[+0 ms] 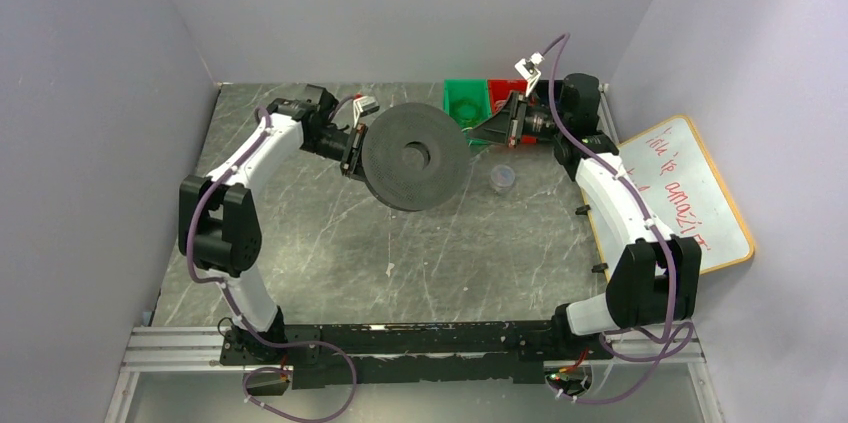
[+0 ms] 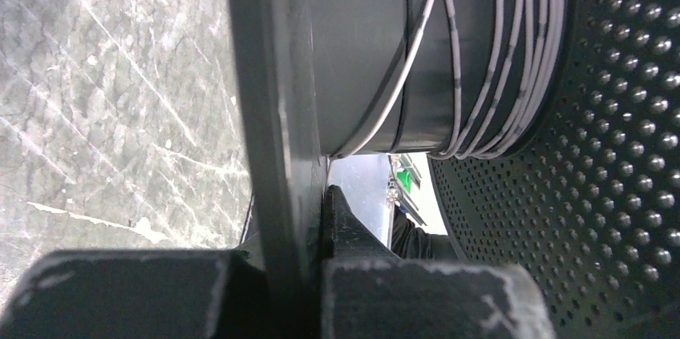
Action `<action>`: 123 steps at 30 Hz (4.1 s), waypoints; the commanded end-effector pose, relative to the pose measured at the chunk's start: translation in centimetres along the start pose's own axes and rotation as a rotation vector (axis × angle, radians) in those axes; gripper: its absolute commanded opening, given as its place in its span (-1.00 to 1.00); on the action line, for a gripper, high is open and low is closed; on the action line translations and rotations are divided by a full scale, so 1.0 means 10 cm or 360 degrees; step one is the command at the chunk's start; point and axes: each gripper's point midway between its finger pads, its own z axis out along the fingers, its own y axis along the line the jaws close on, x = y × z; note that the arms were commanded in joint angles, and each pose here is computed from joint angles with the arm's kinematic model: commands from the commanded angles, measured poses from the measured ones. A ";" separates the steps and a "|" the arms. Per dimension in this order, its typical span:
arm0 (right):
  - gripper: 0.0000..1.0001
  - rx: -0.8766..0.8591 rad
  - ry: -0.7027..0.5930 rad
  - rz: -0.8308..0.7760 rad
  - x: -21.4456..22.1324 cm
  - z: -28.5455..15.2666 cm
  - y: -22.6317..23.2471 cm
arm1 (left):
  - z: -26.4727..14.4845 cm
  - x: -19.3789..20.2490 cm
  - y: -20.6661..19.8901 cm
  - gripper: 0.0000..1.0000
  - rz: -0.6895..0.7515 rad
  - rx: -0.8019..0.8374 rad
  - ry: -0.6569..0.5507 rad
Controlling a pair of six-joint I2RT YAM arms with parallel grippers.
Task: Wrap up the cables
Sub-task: Wrap the cable around the cable reel.
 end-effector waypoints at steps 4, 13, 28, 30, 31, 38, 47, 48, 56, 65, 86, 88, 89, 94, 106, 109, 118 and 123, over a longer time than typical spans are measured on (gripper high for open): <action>-1.00 -0.0073 -0.0013 -0.0033 -0.09 -0.06 0.12 | -0.03 -0.09 -0.14 -0.95 0.0131 0.0109 -0.0009; -1.00 -0.0037 -0.0019 0.0013 -0.13 -0.13 0.03 | -0.04 -0.11 -0.18 -0.95 0.0174 0.0143 0.0004; -1.00 -0.0088 -0.0013 0.0108 -0.08 -0.11 0.11 | -0.03 -0.13 -0.15 -0.95 0.0157 0.0139 0.0014; -1.00 -0.0093 -0.0014 0.0109 -0.09 -0.12 0.15 | -0.03 -0.13 -0.14 -0.95 0.0155 0.0143 0.0017; -1.00 -0.0090 -0.0017 0.0107 -0.09 -0.13 0.16 | -0.04 -0.13 -0.14 -0.95 0.0161 0.0144 0.0020; -1.00 -0.0043 -0.0036 0.0140 -0.04 -0.13 0.14 | -0.05 -0.15 -0.16 -0.95 0.0192 0.0139 0.0030; -1.00 0.0072 -0.0033 0.0187 0.09 0.06 -0.07 | -0.04 -0.14 -0.16 -0.95 0.0189 0.0133 0.0030; -1.00 0.0087 -0.0037 0.0187 0.09 0.08 -0.09 | -0.04 -0.14 -0.15 -0.95 0.0189 0.0132 0.0031; -1.00 0.0106 -0.0141 0.0212 0.06 0.11 -0.15 | 0.00 -0.11 -0.12 -0.95 0.0177 0.0130 0.0049; -1.00 0.0145 -0.0220 0.0179 -0.07 0.02 -0.15 | 0.01 -0.10 -0.21 -0.95 0.0220 0.0137 0.0069; -1.00 0.0185 -0.0116 -0.0189 -0.02 -0.17 0.03 | -0.53 -0.47 -0.25 -0.95 0.0333 -0.0111 -0.0218; -1.00 0.0177 -0.0107 -0.0203 -0.01 -0.17 0.03 | -0.57 -0.53 -0.24 -0.95 0.0341 -0.0146 -0.0257; -1.00 0.0173 -0.0102 -0.0206 0.00 -0.17 0.03 | -0.59 -0.57 -0.25 -0.95 0.0345 -0.0158 -0.0277; -1.00 0.0100 -0.0073 -0.0205 0.09 -0.11 0.06 | -0.63 -0.67 -0.26 -0.95 0.0337 -0.0186 -0.0331; -1.00 -0.0181 -0.0078 -0.0066 -0.01 -0.24 0.26 | -0.65 -0.59 -0.31 -0.95 0.0412 -0.0148 -0.0308; -1.00 -0.0224 -0.0068 -0.0064 -0.02 -0.31 0.33 | -0.70 -0.62 -0.29 -0.95 0.0410 -0.0171 -0.0328; -1.00 -0.0268 -0.0070 -0.0129 -0.04 -0.39 0.49 | -0.82 -0.70 -0.15 -0.95 0.0371 -0.0259 -0.0391; -1.00 -0.0326 -0.0090 -0.0129 -0.03 -0.41 0.60 | -0.83 -0.72 -0.02 -0.95 0.0346 -0.0348 -0.0410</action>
